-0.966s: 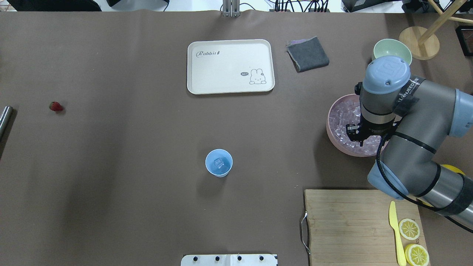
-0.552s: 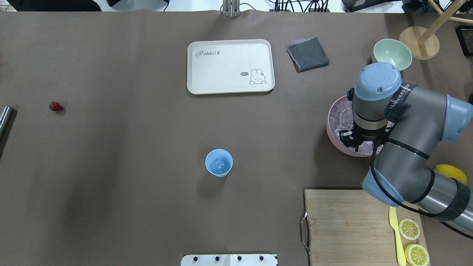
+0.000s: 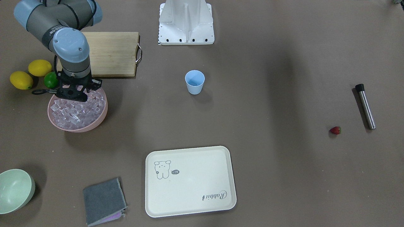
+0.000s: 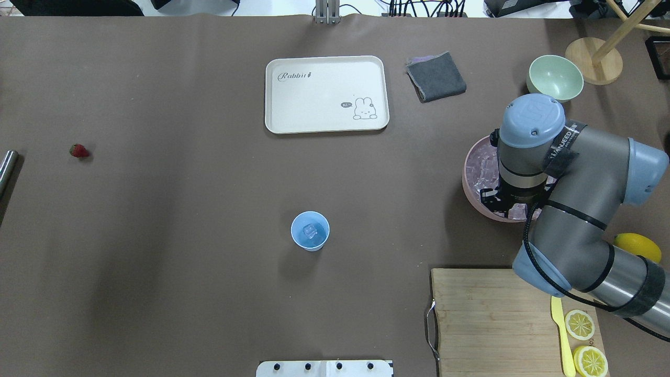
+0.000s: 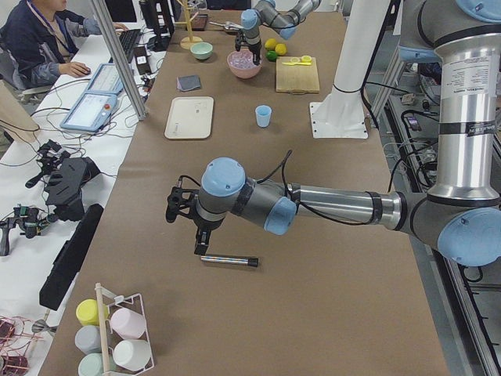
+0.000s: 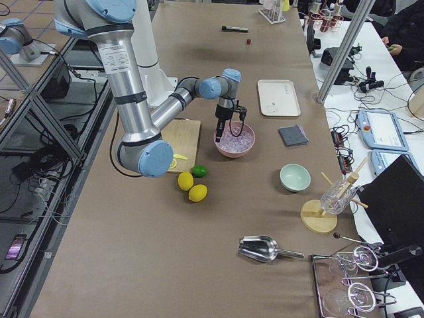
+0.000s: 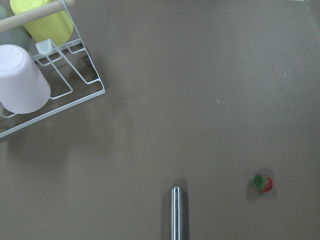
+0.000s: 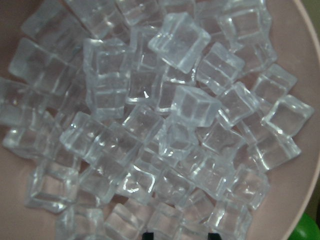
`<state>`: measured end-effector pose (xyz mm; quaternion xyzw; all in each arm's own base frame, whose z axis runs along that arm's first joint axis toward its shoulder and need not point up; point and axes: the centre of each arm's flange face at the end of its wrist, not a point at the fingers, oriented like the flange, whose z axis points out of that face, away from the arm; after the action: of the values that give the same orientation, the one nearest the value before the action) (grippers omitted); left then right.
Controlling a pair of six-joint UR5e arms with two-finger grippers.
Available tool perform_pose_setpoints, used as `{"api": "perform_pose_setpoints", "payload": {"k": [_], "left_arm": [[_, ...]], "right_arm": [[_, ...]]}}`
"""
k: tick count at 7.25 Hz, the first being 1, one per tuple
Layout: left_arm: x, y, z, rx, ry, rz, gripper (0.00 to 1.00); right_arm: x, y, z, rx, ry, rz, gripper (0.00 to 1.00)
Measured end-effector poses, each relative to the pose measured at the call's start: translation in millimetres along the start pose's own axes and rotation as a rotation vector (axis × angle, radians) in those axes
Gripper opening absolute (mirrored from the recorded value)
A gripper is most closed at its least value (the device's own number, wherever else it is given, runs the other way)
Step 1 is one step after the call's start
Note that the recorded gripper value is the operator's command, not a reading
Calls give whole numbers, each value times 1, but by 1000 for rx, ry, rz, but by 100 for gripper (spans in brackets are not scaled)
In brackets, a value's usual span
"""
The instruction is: Mash ice and strawberries in cup
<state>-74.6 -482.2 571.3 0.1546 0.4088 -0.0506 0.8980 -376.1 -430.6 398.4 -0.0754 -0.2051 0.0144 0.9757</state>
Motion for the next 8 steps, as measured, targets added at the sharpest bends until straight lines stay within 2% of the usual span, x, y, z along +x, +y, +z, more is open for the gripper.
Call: {"api": "perform_pose_setpoints", "payload": {"k": [1,4,6,7,8], "left_arm": [[0,0,0,0,1,0,98],[1,-1,-1,2,0,2,98],[1,-1,-1,3,1,3,98],[1,-1,-1,2,0,2,98],[1,-1,-1,2,1,2,98]], "right_arm": [[1,0,2,-1,5,0,33],[-1,-1,2,-2,5,-5,31],[0,-3,1,-2,4,-27,27],[1,-4,0,-1,4,-36,0],[1,-5,-1,4,5,-26,0]]}}
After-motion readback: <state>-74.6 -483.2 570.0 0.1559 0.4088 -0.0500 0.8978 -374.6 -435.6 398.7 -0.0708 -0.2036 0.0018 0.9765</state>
